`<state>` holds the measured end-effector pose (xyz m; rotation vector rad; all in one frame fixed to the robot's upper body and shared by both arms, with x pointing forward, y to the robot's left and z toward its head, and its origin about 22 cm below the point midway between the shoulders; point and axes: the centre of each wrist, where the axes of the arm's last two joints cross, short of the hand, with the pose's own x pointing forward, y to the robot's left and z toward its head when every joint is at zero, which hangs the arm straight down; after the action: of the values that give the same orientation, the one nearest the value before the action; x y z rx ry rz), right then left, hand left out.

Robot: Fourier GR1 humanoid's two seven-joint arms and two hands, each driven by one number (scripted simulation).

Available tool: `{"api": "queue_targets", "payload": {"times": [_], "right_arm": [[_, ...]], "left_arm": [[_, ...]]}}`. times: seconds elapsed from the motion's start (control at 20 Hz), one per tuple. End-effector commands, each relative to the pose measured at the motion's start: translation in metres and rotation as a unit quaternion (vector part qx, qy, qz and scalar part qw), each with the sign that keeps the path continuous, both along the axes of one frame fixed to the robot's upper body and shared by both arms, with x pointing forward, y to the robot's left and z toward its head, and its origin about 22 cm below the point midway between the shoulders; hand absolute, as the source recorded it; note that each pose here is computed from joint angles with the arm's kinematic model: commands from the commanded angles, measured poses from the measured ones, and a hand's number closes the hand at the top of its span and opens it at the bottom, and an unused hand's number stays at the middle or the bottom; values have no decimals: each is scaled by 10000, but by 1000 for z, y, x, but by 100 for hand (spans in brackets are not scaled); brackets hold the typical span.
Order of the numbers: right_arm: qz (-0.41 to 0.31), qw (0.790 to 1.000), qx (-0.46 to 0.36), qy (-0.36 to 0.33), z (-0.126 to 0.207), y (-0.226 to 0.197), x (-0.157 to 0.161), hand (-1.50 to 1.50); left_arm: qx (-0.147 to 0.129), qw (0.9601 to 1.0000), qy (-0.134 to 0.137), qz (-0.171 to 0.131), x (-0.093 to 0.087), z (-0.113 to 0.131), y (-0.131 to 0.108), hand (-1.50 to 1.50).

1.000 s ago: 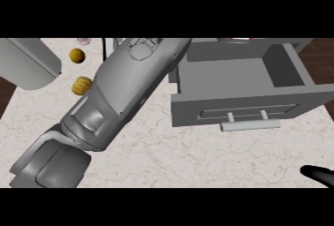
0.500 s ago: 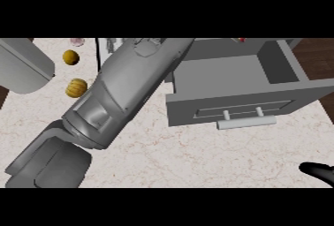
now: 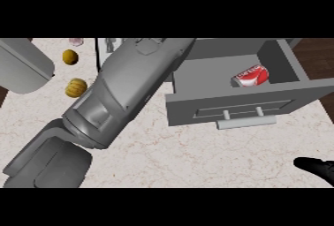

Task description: Pick up the can, place it into the drawer and close the drawer

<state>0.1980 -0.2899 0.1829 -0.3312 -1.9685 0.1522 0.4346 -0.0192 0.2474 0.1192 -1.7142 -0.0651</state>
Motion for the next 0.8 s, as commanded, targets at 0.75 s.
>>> {"api": "queue_targets", "payload": {"times": [0.75], "right_arm": [[-153,9515,-3063,-227,-13,52,81,-150]], "left_arm": [[-329,9993,-157,15,1,5,-1,-150]]}}
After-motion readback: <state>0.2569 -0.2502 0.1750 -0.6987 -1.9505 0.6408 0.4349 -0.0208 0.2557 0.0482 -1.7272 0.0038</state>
